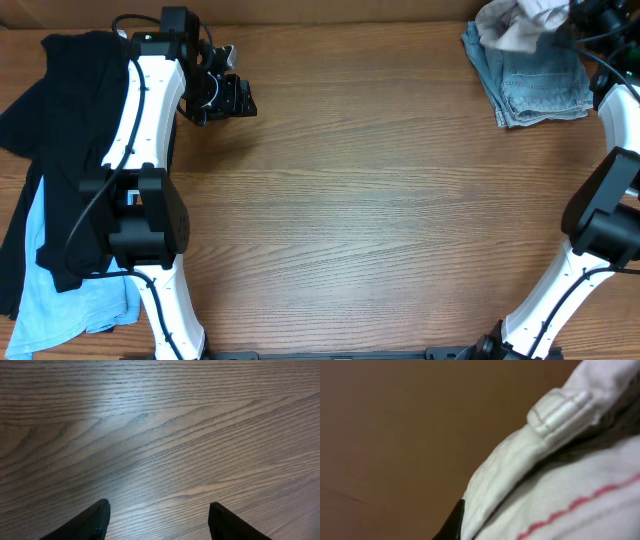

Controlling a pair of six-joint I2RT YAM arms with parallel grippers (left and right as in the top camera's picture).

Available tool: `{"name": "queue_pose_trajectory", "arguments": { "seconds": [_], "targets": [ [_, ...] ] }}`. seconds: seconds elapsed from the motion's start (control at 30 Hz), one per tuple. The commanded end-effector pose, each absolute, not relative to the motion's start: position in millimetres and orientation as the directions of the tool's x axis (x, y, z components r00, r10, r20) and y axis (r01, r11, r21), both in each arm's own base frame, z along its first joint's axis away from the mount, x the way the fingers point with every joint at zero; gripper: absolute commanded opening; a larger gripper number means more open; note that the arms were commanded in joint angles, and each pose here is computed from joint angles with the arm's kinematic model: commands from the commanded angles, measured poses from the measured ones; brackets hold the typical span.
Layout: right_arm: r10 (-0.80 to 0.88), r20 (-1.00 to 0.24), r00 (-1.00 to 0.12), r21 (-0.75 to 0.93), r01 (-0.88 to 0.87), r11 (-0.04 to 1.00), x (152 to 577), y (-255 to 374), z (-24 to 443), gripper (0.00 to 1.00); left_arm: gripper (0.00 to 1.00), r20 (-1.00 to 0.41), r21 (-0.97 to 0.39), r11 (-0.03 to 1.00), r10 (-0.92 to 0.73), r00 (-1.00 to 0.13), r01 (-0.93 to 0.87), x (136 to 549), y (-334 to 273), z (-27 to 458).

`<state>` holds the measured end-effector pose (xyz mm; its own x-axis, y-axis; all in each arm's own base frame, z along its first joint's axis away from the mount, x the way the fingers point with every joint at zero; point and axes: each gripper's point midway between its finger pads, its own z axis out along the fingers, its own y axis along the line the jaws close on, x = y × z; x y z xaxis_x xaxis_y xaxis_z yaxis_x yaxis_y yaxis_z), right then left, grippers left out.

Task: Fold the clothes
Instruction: 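Release the shorts on the jeans and open the right gripper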

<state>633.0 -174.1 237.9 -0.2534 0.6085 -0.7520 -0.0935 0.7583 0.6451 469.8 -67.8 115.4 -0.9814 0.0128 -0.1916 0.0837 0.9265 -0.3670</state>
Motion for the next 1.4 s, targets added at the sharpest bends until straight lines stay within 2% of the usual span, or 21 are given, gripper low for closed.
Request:
{"name": "queue_pose_trajectory", "arguments": {
  "seconds": [0.0,0.23,0.37,0.4,0.43,0.5,0.53,0.6,0.77,0.87,1.0,1.23,1.37],
  "targets": [
    [0.564,-0.774,-0.288,0.603,-0.065,0.795,634,-179,227,0.04,0.65,-0.217,-0.364,0.927,0.010,-0.976,0.091,475,-71,123],
    [0.667,-0.580,-0.467,0.673,0.185,0.716,598,-196,158,0.04,0.66,-0.248,-0.362,0.923,0.038,-0.968,0.129,479,-85,125],
    [0.694,-0.484,-0.533,0.642,0.322,0.696,569,-210,124,0.04,0.66,-0.257,-0.359,0.921,0.055,-0.965,0.148,480,-93,125],
    [0.695,-0.468,-0.545,0.627,0.350,0.696,562,-213,117,0.07,0.66,-0.259,-0.359,0.921,0.059,-0.964,0.153,480,-95,125],
    [0.700,-0.449,-0.556,0.604,0.388,0.696,554,-217,109,0.11,0.66,-0.261,-0.359,0.920,0.061,-0.963,0.156,480,-96,125],
    [0.691,-0.426,-0.584,0.559,0.431,0.708,540,-222,97,0.33,0.66,-0.262,-0.359,0.920,0.065,-0.963,0.160,480,-98,125],
    [0.684,-0.412,-0.602,0.543,0.440,0.715,533,-223,92,0.50,0.66,-0.262,-0.356,0.921,0.067,-0.963,0.160,480,-98,125],
    [0.675,-0.372,-0.637,0.517,0.462,0.721,519,-221,82,0.65,0.66,-0.260,-0.349,0.923,0.067,-0.963,0.159,480,-98,125],
    [0.702,-0.248,-0.667,0.452,0.561,0.693,486,-217,65,0.84,0.67,-0.260,-0.345,0.925,0.068,-0.963,0.158,480,-97,124],
    [0.698,-0.244,-0.673,0.447,0.561,0.697,481,-214,76,0.88,0.67,-0.259,-0.343,0.926,0.068,-0.964,0.157,480,-96,124],
    [0.689,-0.303,-0.658,0.453,0.537,0.712,479,-214,113,0.94,0.68,-0.255,-0.338,0.928,0.068,-0.965,0.155,479,-95,123],
    [0.600,-0.497,-0.627,0.406,0.444,0.799,467,-208,212,0.96,0.70,-0.254,-0.336,0.929,0.072,-0.965,0.157,478,-95,123],
    [0.513,-0.616,-0.598,0.338,0.388,0.858,474,-204,248,1.00,0.71,-0.255,-0.335,0.929,0.071,-0.964,0.158,479,-95,123]
  ]
}}
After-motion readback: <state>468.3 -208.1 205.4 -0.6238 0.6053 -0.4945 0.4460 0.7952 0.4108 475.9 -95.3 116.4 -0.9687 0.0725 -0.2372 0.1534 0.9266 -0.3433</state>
